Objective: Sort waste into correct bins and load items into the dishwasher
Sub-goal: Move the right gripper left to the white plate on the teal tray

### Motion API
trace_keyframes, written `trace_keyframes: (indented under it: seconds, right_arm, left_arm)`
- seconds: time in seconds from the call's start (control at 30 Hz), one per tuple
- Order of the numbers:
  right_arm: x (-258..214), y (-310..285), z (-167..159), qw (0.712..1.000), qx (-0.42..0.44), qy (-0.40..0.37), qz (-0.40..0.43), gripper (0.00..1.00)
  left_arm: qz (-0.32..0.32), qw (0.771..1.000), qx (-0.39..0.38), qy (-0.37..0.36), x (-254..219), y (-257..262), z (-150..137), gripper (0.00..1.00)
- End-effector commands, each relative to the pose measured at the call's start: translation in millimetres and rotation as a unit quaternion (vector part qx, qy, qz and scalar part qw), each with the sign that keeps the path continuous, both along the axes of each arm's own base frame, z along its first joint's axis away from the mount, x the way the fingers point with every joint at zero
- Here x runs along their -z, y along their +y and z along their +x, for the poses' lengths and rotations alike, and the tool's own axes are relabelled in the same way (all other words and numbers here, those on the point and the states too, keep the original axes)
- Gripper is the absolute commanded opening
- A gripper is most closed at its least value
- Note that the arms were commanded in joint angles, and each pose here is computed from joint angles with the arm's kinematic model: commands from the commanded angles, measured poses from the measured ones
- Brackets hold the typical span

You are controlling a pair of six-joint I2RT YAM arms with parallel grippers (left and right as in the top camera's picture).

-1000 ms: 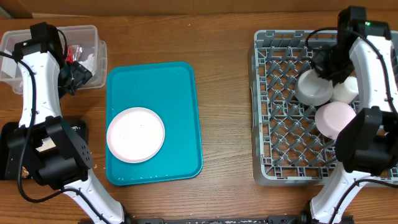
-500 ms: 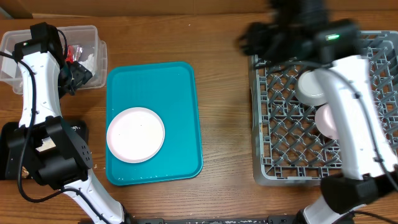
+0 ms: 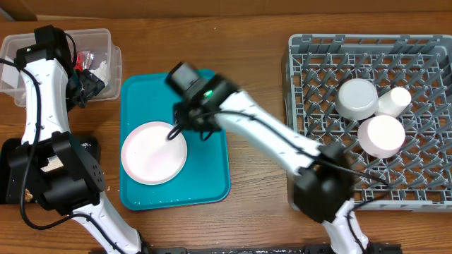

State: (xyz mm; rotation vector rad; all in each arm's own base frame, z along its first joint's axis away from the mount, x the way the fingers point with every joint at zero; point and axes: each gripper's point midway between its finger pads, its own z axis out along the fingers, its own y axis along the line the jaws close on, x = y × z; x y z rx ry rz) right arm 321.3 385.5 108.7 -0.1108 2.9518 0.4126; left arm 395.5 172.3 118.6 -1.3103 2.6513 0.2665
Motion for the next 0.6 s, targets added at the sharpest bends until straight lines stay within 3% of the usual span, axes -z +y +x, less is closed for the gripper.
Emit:
trace_keyframes:
  seconds: [0.0, 0.23, 0.5, 0.57]
  right_arm:
    - [25.6, 2.0, -2.2, 0.999, 0.037, 0.006, -0.028, 0.7]
    - [70.5, 16.3, -25.6, 0.997, 0.022, 0.042, -0.056, 0.68]
    - [87.6, 30.5, -34.1, 0.997, 0.016, 0.044, -0.054, 0.59]
    - [88.2, 32.5, -34.3, 0.998, 0.015, 0.043, -0.052, 0.52]
  left_arm:
    - [0.002, 1.0, -0.008, 0.001, 0.8, 2.1, -1.4, 1.0]
    - [0.002, 1.0, -0.008, 0.001, 0.8, 2.0, -1.4, 1.0]
    - [0.002, 1.0, -0.008, 0.001, 0.8, 2.1, -1.4, 1.0]
    - [0.002, 1.0, -0.008, 0.001, 0.8, 2.1, -1.4, 1.0]
